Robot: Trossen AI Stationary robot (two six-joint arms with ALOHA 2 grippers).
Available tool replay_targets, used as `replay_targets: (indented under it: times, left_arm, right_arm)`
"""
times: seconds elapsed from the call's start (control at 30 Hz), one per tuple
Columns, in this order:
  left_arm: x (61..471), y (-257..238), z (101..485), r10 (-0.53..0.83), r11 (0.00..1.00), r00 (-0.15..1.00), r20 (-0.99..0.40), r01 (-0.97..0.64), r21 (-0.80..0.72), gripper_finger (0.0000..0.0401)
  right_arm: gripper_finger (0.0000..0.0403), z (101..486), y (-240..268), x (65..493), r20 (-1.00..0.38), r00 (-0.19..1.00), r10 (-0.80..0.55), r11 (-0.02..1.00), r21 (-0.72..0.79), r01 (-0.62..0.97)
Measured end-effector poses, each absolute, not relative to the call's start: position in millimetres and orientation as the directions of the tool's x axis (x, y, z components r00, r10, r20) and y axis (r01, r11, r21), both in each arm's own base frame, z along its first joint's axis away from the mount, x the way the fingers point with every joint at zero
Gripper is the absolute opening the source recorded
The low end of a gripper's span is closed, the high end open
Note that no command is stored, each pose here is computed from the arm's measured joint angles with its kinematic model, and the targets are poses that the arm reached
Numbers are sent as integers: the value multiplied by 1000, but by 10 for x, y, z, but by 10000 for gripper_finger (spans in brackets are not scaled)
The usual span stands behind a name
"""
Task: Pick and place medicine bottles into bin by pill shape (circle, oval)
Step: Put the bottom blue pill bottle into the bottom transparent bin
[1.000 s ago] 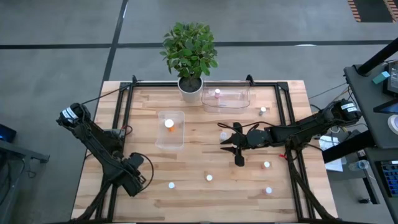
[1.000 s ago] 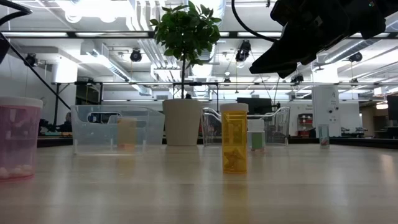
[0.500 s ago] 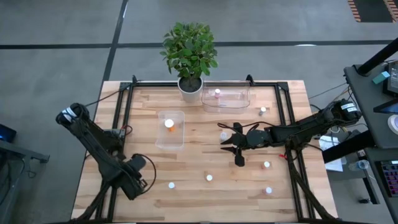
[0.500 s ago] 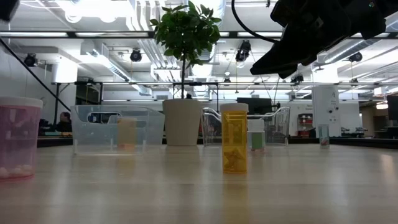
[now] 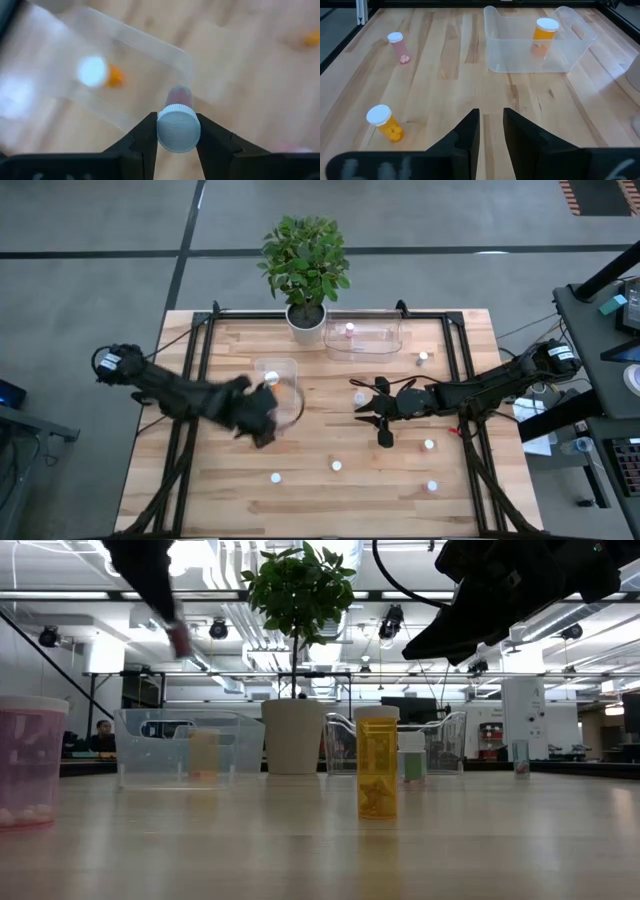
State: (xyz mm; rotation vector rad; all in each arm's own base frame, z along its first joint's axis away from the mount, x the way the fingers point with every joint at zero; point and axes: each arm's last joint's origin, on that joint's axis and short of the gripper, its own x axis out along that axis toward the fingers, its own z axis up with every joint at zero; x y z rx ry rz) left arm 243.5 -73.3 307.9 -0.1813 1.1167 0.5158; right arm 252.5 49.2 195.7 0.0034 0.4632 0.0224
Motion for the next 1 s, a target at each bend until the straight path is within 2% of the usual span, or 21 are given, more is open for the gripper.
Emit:
replay_targets:
  times: [0.17, 0.33, 0.53, 0.8, 1.0]
  left_arm:
    - [2581, -221, 2898, 322, 847, 286, -902, -514, 140, 93]
    - [2597, 39, 2566, 290, 828, 213, -933, -545, 133, 89]
    - [2595, 58, 2230, 258, 830, 176, -950, -544, 125, 88]
    - [2666, 58, 1927, 257, 830, 62, -964, -525, 188, 88]
    - [2703, 57, 1868, 265, 831, 41, -963, -516, 207, 106]
  right_arm:
    - [82, 1943, 491, 2518, -461, 887, 21, 1000, 5, -21]
    - [83, 1920, 488, 2505, -485, 874, 18, 1000, 0, -21]
    - [75, 1919, 488, 2505, -487, 873, 18, 1000, -12, -28]
    - [81, 1920, 488, 2506, -485, 874, 18, 1000, -13, -28]
    - [77, 1920, 488, 2505, -485, 874, 18, 1000, -13, -28]
